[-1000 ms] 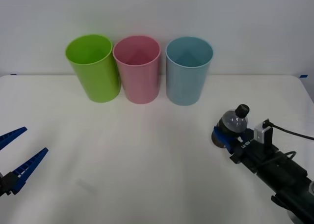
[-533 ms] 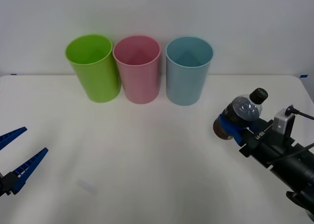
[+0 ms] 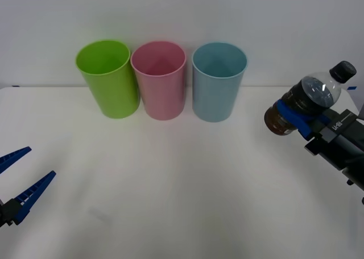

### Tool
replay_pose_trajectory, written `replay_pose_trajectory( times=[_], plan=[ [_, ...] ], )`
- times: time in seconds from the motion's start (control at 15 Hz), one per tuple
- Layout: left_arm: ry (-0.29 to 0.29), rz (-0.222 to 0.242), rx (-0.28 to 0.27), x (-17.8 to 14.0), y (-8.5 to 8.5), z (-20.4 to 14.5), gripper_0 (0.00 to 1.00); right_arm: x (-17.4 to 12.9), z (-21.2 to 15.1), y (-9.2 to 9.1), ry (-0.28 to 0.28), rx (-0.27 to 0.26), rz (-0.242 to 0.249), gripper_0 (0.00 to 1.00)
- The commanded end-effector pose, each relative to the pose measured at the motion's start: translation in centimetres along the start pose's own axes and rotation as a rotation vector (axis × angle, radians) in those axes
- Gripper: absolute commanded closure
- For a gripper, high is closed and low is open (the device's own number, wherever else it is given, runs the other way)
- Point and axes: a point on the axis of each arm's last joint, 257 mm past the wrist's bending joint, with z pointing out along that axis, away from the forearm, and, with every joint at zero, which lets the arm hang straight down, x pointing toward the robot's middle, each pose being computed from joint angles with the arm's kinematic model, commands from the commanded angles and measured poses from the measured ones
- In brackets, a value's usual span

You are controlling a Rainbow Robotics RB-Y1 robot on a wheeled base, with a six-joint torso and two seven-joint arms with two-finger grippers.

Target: Grasp the object on the table and drop it into the matching bin: aluminum can to the light blue bin, PET bottle to the pink bin.

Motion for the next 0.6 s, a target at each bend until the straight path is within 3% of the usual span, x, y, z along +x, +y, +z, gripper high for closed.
replay_pose_trajectory(
  times=[0.07, 0.6],
  plan=[
    [0.000, 0.000, 0.000, 0.0, 0.0, 0.0, 0.00, -2.4, 2.1, 0.1, -0.030, -0.027, -0.027, 1.00],
    [0.000, 0.000, 0.000, 0.0, 0.0, 0.0, 0.00, -2.8, 13.6, 3.3, -0.034, -0.165, -0.003, 1.00]
  ],
)
